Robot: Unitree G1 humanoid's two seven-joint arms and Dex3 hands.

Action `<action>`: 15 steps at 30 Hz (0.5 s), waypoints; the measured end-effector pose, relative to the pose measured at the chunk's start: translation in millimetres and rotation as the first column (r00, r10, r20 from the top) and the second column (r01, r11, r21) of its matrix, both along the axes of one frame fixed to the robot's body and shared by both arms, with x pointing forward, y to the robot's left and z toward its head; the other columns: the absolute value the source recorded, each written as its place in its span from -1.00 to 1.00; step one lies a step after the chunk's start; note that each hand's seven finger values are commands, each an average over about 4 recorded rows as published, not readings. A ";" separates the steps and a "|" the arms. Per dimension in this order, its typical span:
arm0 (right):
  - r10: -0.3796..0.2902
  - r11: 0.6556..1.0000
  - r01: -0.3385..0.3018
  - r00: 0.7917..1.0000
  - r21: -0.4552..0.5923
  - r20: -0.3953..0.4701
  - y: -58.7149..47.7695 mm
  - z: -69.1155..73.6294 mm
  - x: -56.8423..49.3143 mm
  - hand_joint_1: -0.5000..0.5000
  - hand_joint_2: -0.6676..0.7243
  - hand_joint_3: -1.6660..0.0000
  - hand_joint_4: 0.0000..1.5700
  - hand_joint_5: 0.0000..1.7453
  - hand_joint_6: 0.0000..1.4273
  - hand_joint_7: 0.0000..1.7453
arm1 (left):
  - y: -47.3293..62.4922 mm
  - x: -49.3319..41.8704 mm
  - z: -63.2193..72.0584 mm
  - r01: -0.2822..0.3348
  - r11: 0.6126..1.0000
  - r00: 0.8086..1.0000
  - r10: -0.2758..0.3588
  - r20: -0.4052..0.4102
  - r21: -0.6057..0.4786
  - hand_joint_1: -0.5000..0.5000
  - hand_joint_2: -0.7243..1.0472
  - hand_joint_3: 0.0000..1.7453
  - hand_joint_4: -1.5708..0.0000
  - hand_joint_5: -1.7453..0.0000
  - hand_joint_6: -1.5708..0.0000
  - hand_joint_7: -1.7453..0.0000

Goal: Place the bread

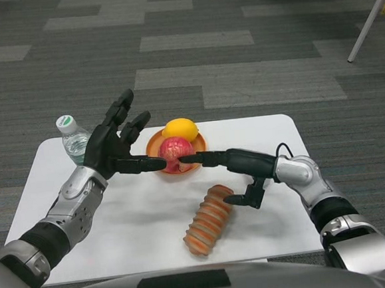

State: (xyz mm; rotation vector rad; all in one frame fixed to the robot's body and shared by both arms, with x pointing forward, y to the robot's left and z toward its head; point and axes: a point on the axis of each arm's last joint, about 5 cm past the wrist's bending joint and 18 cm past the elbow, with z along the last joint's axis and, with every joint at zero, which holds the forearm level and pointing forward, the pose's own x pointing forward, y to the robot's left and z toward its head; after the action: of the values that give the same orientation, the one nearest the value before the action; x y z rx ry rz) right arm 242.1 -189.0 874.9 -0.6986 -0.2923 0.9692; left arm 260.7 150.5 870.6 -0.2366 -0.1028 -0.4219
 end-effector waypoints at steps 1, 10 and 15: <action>-0.009 1.000 0.009 1.000 0.002 0.008 -1.9 1.5 0.4 -0.92 -0.50 -0.69 -1.00 -0.89 -1.00 -1.00 | 0.4 0.2 -0.3 -0.002 1.000 1.000 0.002 -0.002 0.002 1.00 0.20 -0.95 1.00 0.53 1.00 1.00; -0.154 0.971 0.143 0.987 0.191 0.046 -15.2 20.2 4.7 -0.92 -0.77 -0.52 -1.00 -1.00 -1.00 -1.00 | 0.4 4.3 2.2 -0.003 1.000 1.000 0.003 0.002 0.010 1.00 0.20 -0.93 1.00 0.53 1.00 1.00; -0.260 0.888 0.249 0.965 0.385 -0.024 -18.4 26.1 6.5 -0.92 -0.64 0.31 -1.00 -1.00 -1.00 -1.00 | -0.1 5.4 3.2 -0.001 1.000 1.000 0.001 0.005 0.011 1.00 0.20 -0.93 1.00 0.53 1.00 1.00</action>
State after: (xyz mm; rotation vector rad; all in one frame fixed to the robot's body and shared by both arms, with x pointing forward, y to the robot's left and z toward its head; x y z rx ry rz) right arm 248.6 -207.4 901.0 -0.3752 -0.3933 0.6239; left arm 266.1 150.4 873.8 -0.2246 -0.1054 -0.4220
